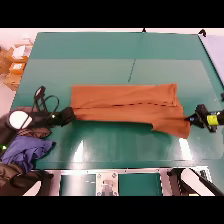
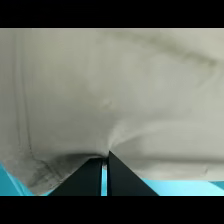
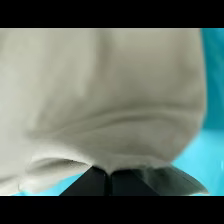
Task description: Fold the shirts.
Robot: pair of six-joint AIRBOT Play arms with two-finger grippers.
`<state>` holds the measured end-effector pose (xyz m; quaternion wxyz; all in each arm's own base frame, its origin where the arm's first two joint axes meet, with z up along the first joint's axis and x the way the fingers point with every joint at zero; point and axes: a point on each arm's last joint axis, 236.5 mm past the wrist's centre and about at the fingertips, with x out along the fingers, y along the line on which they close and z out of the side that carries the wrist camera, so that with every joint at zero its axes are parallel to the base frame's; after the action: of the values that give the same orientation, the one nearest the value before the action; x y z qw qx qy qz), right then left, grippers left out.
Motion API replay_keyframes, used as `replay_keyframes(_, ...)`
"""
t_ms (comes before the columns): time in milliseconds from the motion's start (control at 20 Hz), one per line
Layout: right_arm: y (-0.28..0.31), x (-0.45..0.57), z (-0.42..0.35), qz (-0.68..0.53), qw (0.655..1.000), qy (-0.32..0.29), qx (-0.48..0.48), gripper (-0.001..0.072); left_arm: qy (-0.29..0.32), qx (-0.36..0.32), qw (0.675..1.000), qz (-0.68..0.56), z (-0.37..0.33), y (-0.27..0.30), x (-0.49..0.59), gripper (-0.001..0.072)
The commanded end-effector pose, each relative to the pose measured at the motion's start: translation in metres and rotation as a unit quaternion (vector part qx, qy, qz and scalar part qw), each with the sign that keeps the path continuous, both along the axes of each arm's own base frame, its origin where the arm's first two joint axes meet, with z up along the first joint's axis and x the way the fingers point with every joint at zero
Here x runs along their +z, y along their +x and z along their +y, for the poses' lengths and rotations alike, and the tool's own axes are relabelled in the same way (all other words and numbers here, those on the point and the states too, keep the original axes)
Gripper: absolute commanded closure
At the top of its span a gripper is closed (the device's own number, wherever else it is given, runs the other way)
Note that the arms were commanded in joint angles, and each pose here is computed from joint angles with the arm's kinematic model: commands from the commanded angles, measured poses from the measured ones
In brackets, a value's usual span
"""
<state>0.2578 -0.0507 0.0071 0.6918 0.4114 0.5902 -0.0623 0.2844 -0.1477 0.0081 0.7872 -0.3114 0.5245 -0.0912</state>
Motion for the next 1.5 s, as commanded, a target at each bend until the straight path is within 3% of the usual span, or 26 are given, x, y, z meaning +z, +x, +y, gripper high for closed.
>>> replay_keyframes(0, 0.061, 0.042, 0.002, -0.081, 0.997, -0.013, 0.014, 0.0694, 0.043, -0.010, 0.999, -0.024, 0.009, 0.035, 0.017, 0.0682)
replay_keyframes(350, 0.179, 0.010, 0.002, -0.089, 0.995, 0.012, 0.036, 0.0693, 0.076, -0.030, 0.996, -0.040, 0.017, 0.172, 0.007, 0.0681)
replay_keyframes(550, 0.209, -0.045, 0.010, -0.053, 0.997, 0.038, 0.043, 0.0691, 0.028, -0.049, 0.998, 0.003, -0.012, 0.217, -0.052, 0.0679)
replay_keyframes(600, 0.215, -0.054, 0.008, -0.051, 0.997, 0.040, 0.038, 0.0666, 0.022, -0.045, 0.999, 0.008, -0.015, 0.223, -0.061, 0.0633)
replay_keyframes(700, 0.227, -0.052, -0.006, -0.066, 0.997, 0.032, 0.037, 0.0313, 0.021, -0.041, 0.999, 0.005, -0.012, 0.230, -0.061, -0.0013)
replay_keyframes(800, 0.234, -0.020, -0.036, -0.110, 0.992, 0.004, 0.067, 0.0218, 0.016, -0.053, 0.998, 0.011, 0.004, 0.232, -0.035, 0.0001)
replay_keyframes(850, 0.230, -0.007, -0.055, -0.119, 0.990, -0.010, 0.081, 0.0134, 0.013, -0.061, 0.998, 0.020, 0.016, 0.230, -0.019, 0.0001)
replay_keyframes(950, 0.208, -0.004, -0.092, -0.105, 0.990, -0.034, 0.092, 0.0108, 0.008, -0.073, 0.997, 0.034, 0.041, 0.225, 0.009, 0.0001)
replay_keyframes(1100, 0.174, -0.039, -0.112, -0.061, 0.993, -0.001, 0.097, 0.0096, 0.003, -0.078, 0.996, 0.053, 0.060, 0.216, 0.026, 0.0022)
replay_keyframes(1200, 0.161, -0.070, -0.106, -0.033, 0.992, 0.034, 0.115, 0.0096, 0.004, -0.086, 0.995, 0.052, 0.057, 0.214, 0.026, 0.0633)
replay_keyframes(1250, 0.159, -0.081, -0.097, -0.028, 0.991, 0.058, 0.122, 0.0095, 0.005, -0.091, 0.995, 0.051, 0.054, 0.214, 0.026, 0.0678)
replay_keyframes(1450, 0.178, -0.102, -0.053, -0.046, 0.980, 0.133, 0.139, 0.0096, 0.008, -0.112, 0.993, 0.044, 0.035, 0.212, 0.026, 0.0679)
